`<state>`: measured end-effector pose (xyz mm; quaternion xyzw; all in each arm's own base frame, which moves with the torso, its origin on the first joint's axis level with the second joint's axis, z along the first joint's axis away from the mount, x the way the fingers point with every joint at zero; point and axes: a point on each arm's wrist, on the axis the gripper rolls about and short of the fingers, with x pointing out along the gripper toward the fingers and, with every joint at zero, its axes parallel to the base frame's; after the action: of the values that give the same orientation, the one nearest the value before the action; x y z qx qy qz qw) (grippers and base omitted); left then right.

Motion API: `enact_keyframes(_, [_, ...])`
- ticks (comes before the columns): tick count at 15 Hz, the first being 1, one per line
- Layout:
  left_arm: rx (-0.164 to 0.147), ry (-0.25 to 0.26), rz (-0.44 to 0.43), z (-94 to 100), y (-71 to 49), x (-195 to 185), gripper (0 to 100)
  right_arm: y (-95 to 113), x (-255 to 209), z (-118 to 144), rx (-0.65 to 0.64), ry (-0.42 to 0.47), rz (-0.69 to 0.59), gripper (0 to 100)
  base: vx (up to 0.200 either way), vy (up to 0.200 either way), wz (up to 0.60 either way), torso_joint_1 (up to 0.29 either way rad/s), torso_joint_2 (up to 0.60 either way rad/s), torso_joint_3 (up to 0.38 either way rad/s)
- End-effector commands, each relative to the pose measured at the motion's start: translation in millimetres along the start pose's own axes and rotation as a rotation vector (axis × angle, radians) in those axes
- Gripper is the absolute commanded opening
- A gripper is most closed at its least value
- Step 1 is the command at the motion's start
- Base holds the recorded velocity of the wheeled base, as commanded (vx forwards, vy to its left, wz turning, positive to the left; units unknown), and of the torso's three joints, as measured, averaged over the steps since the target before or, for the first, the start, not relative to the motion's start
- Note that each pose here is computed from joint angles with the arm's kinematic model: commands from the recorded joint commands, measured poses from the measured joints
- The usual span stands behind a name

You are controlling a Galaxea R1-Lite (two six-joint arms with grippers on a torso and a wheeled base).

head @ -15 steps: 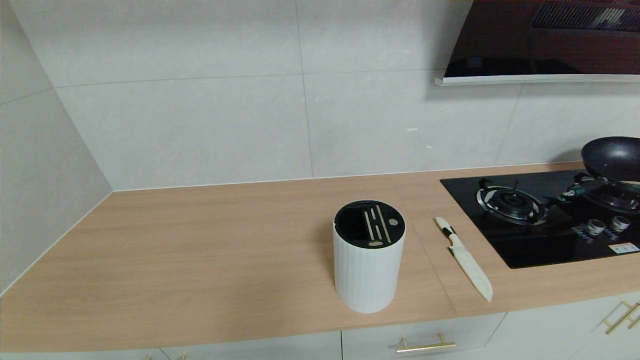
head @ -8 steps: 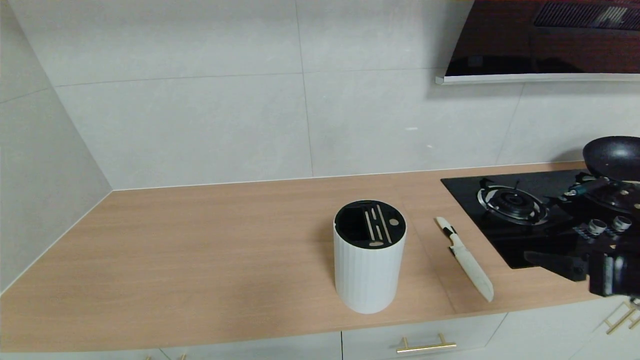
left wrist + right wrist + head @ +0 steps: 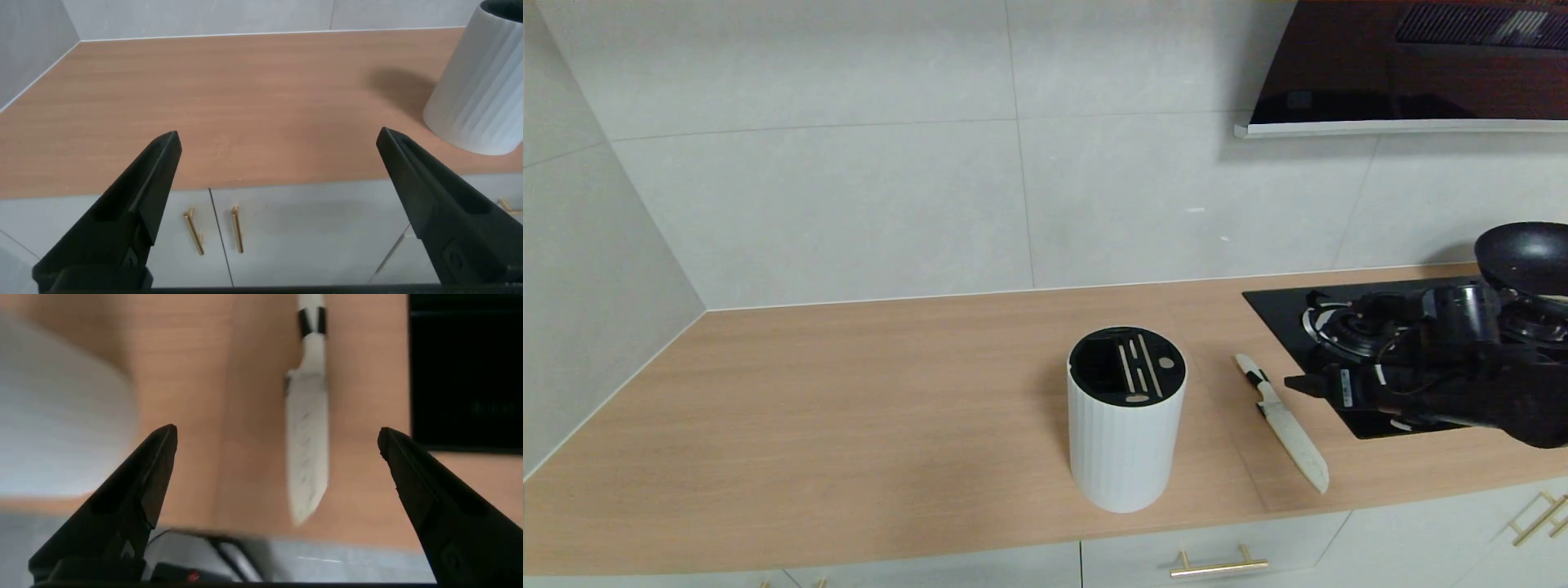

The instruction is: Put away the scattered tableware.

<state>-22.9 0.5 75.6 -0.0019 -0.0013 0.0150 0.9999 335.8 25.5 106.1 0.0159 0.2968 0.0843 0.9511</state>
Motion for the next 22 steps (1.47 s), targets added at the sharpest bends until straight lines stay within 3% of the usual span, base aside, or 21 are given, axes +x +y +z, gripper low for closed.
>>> enact_keyframes(1, [-0.001,0.001,0.001,0.1,0.0,0,100,-2,54,-20,-0.016,0.088,-0.018,100,0.000,0.000,0.00,0.000,0.00,0.000])
enact_keyframes(7, [-0.001,0.001,0.001,0.1,0.0,0,100,7,95,-48,-0.067,0.077,-0.064,100,0.000,0.000,0.00,0.000,0.00,0.000])
enact_keyframes(22, [-0.001,0.001,0.001,0.1,0.0,0,100,-3,122,-58,-0.057,0.069,-0.101,100,0.000,0.000,0.00,0.000,0.00,0.000])
